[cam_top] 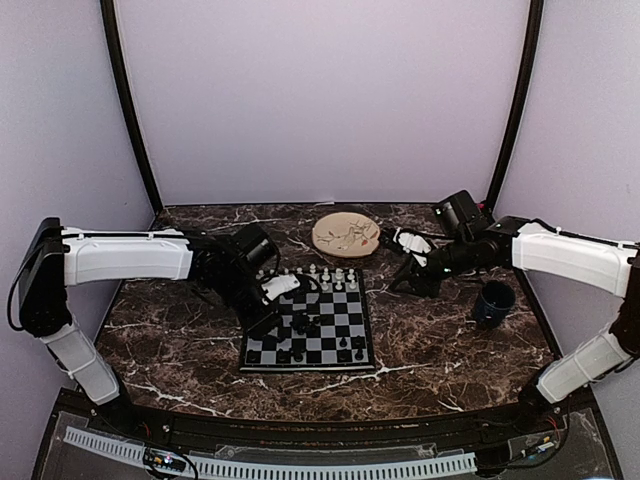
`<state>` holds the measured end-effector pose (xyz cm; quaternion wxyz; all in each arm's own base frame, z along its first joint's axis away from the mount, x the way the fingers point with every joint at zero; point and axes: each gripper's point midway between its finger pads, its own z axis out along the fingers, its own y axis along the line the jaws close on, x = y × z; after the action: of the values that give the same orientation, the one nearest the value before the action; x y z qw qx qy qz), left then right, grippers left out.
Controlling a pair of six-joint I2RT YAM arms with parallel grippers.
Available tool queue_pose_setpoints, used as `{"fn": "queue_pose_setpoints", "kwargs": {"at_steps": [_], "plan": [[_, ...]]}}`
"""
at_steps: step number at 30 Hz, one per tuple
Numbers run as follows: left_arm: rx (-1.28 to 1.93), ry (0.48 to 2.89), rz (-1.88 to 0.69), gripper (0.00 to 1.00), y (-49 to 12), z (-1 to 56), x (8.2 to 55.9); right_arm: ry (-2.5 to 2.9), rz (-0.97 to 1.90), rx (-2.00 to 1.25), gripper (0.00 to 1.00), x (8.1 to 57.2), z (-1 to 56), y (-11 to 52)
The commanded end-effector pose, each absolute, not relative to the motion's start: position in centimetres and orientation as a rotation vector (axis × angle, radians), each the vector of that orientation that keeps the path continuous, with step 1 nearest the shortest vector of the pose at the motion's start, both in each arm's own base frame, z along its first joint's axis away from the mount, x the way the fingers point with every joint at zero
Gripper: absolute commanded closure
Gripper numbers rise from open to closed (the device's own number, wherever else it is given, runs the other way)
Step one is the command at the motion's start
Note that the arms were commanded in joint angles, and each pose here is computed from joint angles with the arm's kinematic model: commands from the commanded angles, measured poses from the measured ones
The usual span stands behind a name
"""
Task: Set up the chess pieces on the board
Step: Pick up the bishop from the chessboard.
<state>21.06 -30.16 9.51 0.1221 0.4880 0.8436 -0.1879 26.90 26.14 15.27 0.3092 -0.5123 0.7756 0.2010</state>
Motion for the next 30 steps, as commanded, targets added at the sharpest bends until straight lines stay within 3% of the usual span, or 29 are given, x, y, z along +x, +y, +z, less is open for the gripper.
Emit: {"fn": "queue_pose_setpoints", "kwargs": {"at_steps": [1, 24, 30], "plan": [[1.546, 2.487, -0.418, 0.53, -29.4, 7.1, 19.8, 1.989, 0.558, -1.326, 0.69, 27.1, 16.6, 26.4], [1.611, 2.436, -0.454, 0.53, -32.4, 5.8, 19.5, 2.017, 0.581, -1.332, 0.68, 27.1, 15.8, 26.5], [1.617, 2.461, -0.423, 0.58, -31.6, 5.5, 19.2, 2.02, 0.582, -1.331, 0.68, 27.1, 15.7, 26.5]]}}
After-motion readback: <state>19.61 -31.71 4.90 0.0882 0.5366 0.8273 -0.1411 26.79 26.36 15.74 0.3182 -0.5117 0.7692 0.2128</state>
